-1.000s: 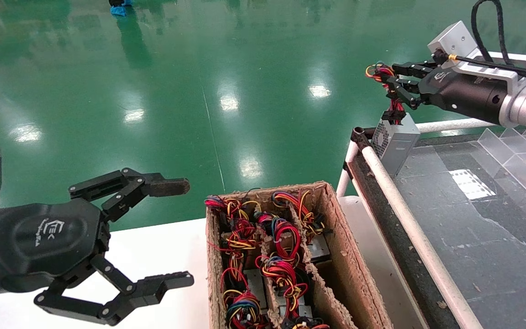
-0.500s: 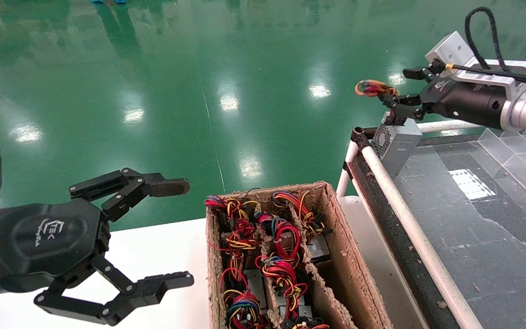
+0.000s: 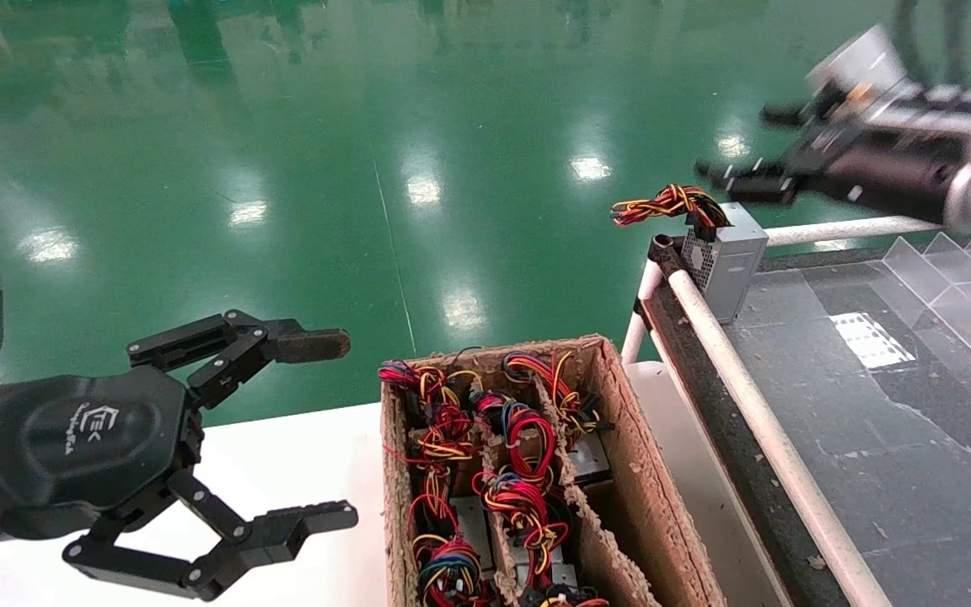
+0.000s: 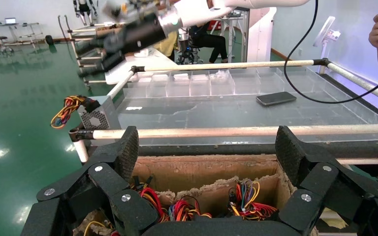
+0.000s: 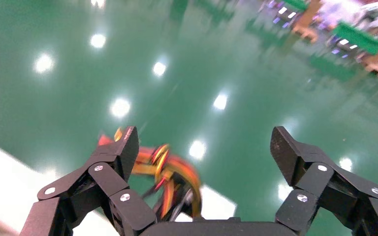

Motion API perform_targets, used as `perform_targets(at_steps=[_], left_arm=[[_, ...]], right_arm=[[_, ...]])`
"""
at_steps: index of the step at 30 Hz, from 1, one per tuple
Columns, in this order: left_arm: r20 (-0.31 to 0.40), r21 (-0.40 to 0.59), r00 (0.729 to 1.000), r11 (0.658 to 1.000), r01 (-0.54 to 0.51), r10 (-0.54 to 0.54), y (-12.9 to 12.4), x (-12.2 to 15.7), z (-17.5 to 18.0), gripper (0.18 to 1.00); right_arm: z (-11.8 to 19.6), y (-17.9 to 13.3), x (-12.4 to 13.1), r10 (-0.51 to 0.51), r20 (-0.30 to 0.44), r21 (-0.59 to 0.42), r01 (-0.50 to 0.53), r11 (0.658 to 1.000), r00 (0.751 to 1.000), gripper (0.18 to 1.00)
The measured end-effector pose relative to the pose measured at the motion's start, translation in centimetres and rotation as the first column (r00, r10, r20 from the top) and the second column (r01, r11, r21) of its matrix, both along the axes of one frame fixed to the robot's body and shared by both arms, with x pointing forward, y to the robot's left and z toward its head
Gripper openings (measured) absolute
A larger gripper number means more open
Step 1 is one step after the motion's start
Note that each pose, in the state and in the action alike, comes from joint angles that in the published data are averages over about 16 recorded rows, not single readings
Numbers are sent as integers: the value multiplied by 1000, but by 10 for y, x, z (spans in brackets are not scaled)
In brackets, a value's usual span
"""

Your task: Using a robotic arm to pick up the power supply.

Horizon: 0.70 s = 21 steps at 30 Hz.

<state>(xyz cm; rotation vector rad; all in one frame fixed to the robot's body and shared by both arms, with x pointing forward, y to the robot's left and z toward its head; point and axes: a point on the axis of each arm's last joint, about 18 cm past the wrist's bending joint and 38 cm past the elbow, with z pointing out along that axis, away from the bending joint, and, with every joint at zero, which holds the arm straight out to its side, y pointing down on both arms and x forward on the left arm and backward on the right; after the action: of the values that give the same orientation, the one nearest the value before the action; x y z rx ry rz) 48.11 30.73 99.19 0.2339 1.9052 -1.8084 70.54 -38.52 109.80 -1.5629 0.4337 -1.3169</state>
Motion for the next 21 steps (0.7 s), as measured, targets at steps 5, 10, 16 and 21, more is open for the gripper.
perform_targets(at_steps=[5,10,16,21], left_arm=[[0,0,1000,1000,0,0,0,0,0,1001],[0,0,1000,1000,0,0,0,0,0,1001],[0,0,1000,1000,0,0,0,0,0,1001],[0,0,1000,1000,0,0,0,0,0,1001]], right_arm=[[6,-7,-6,19,30,86,-21,996,999,933],[6,-11,-11,44,53,131,-51,990,998,975],[1,-10,-22,100,81,145,-111,983,992,996],[-4,-8,-34,158,100,144,-172,975,982,1001]])
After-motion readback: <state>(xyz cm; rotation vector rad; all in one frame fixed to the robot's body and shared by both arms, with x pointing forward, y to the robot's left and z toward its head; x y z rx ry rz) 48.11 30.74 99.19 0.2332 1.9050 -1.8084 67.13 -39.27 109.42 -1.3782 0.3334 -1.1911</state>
